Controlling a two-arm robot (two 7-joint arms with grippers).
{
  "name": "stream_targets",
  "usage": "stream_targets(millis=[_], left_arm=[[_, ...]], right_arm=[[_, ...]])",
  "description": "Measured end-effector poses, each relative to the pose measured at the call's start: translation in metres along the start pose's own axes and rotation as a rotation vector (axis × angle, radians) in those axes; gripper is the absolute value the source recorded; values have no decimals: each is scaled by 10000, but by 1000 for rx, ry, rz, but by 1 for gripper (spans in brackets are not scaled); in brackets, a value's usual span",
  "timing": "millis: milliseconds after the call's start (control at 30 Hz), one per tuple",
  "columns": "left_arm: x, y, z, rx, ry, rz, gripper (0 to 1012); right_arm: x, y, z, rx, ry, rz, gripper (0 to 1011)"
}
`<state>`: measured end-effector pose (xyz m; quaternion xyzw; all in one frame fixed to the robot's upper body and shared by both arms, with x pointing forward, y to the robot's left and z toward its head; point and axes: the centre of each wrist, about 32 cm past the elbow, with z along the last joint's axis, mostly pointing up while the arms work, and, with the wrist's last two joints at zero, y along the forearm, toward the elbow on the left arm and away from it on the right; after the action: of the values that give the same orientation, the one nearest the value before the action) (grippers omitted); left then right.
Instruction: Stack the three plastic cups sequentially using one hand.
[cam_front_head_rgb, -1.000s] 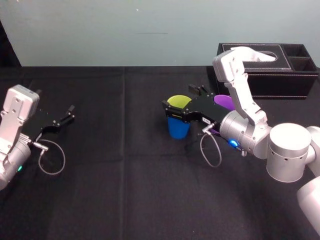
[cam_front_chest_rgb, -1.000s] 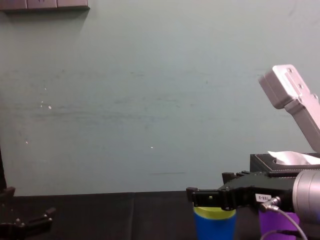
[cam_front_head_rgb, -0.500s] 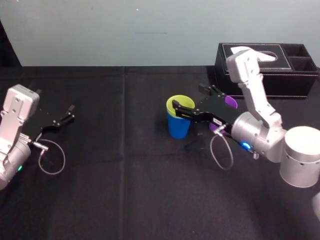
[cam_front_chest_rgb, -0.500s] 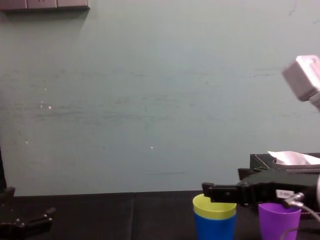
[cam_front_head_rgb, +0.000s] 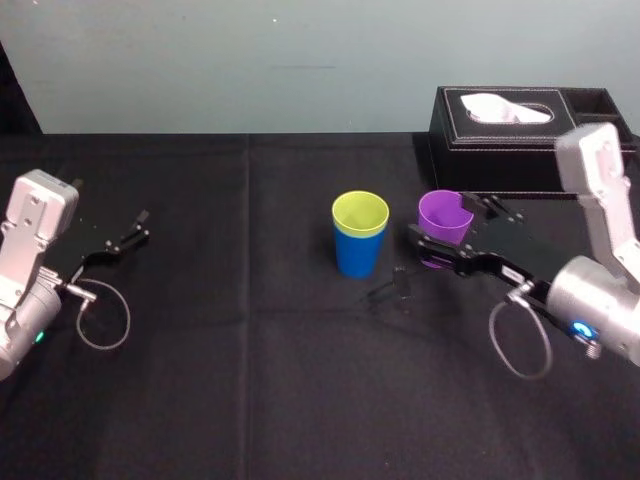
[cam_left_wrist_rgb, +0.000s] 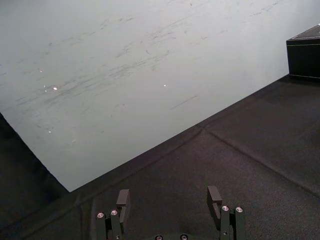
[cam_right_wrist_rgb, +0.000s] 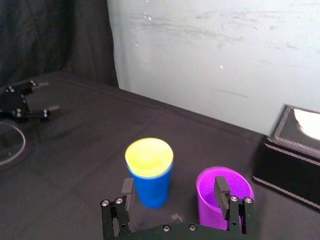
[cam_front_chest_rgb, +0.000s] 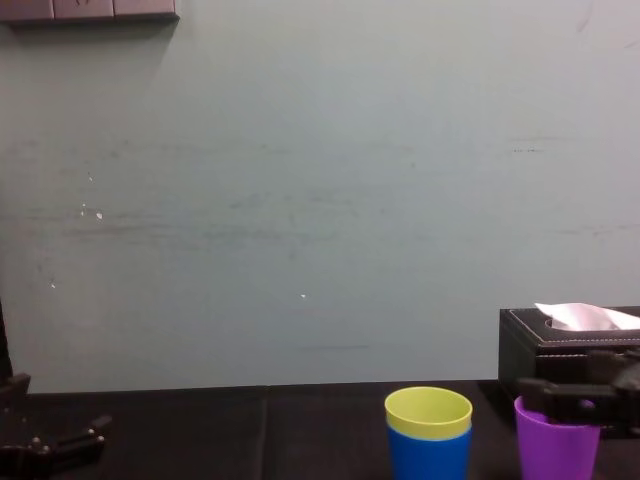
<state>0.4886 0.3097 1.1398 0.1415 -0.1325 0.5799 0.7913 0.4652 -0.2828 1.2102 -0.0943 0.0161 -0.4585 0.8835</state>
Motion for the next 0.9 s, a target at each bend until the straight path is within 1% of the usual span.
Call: stream_targets(millis=[67, 100, 167, 300, 333, 400, 500, 600, 633, 733, 833, 900], left_arm=[[0, 0, 0, 0, 0, 0, 1011], [0, 0, 0, 0, 0, 0, 1011], [0, 0, 0, 0, 0, 0, 1011], [0, 0, 0, 0, 0, 0, 1011], [0, 0, 0, 0, 0, 0, 1011], [0, 0, 0, 0, 0, 0, 1011], [0, 0, 0, 0, 0, 0, 1011], [0, 0, 0, 0, 0, 0, 1012], [0, 0, 0, 0, 0, 0, 1011], [0, 0, 0, 0, 0, 0, 1011], [0, 0, 0, 0, 0, 0, 1011], [0, 0, 0, 0, 0, 0, 1011]], right_arm=[[29, -64, -40, -5, 0, -2, 1003], [55, -119, -83, -8, -1, -1, 1003], [88, -157, -129, -11, -5, -3, 1003], [164, -195, -263, -25, -11, -20, 1003], [190, -196, -323, -33, -11, -29, 1002], [219, -182, -399, -38, -12, -41, 1003], [231, -148, -480, -40, -10, -50, 1003], [214, -98, -584, -41, -7, -62, 1003], [214, -98, -584, -41, -7, -62, 1003], [182, -62, -666, -34, -8, -72, 1003], [160, -42, -716, -23, -6, -79, 1003], [151, -34, -730, -17, -4, -79, 1003]])
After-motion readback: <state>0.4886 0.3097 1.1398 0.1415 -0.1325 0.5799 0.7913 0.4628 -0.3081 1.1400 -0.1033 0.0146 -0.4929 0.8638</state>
